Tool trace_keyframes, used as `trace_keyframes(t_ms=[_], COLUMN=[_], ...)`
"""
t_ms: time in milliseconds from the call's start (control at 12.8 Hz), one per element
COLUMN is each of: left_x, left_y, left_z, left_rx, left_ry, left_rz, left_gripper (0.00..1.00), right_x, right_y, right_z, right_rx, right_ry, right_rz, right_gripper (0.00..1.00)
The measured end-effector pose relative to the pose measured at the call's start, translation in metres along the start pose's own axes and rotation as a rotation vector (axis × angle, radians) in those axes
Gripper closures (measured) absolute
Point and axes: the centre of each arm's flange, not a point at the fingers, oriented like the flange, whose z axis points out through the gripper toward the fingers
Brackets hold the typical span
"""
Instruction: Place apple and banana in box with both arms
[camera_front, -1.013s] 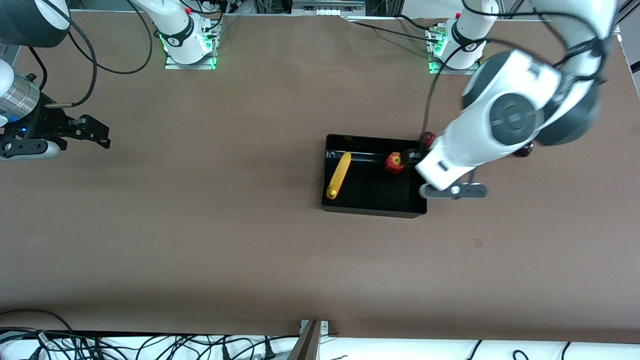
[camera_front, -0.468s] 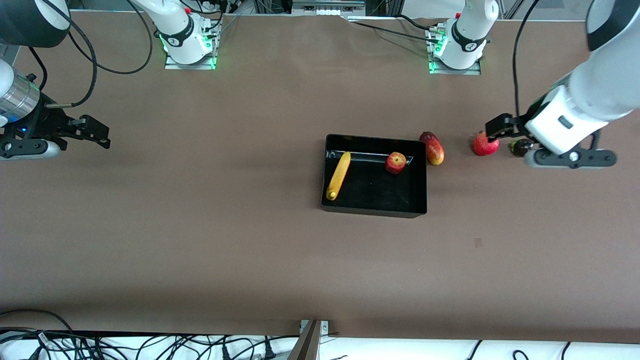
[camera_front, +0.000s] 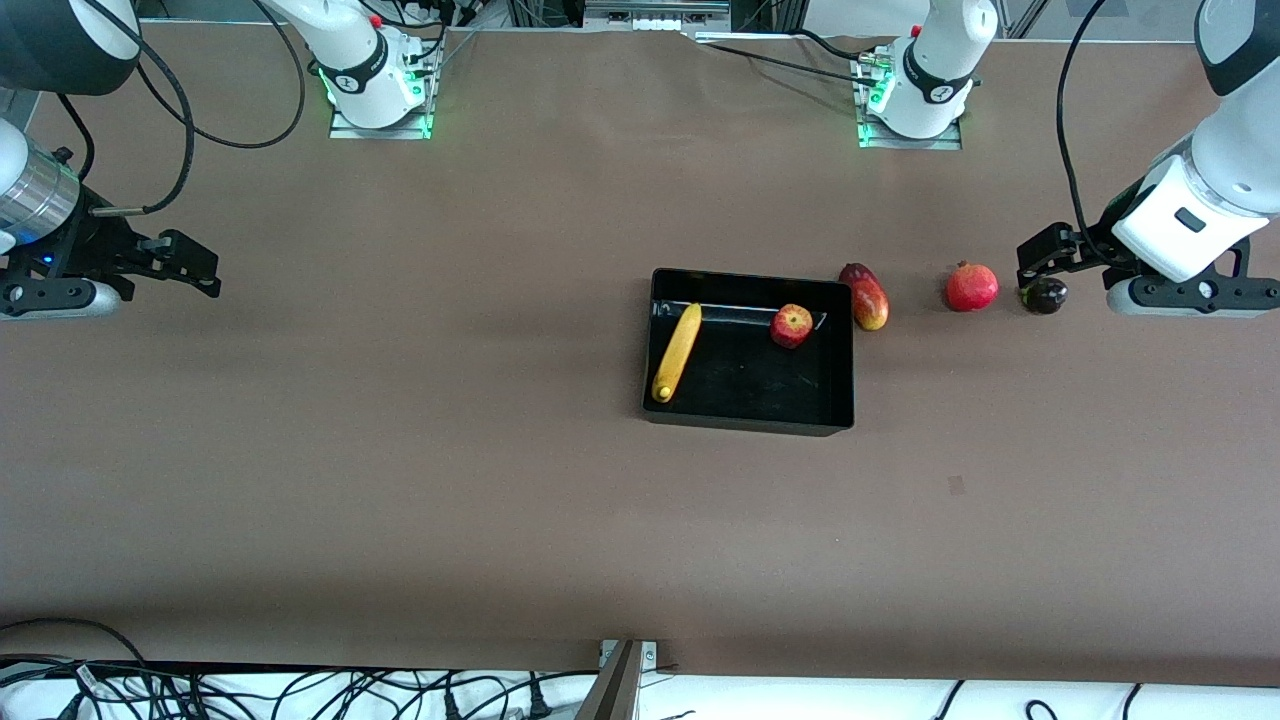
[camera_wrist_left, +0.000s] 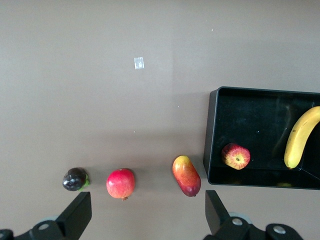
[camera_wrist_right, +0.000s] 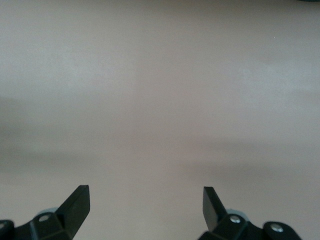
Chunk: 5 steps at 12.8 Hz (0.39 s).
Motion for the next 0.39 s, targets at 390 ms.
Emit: trace_keyframes(t_ms=[390], left_x=[-0.0096], left_y=[0.0003], left_z=[0.0009], left_rx=[0.001], left_ry=[0.0], left_rz=[0.007], left_gripper=[0.0], right_x=[0.0], right_y=[0.0], right_z=[0.0], right_rx=[0.0], right_ry=[0.0], right_rz=[0.0], right_gripper=[0.0])
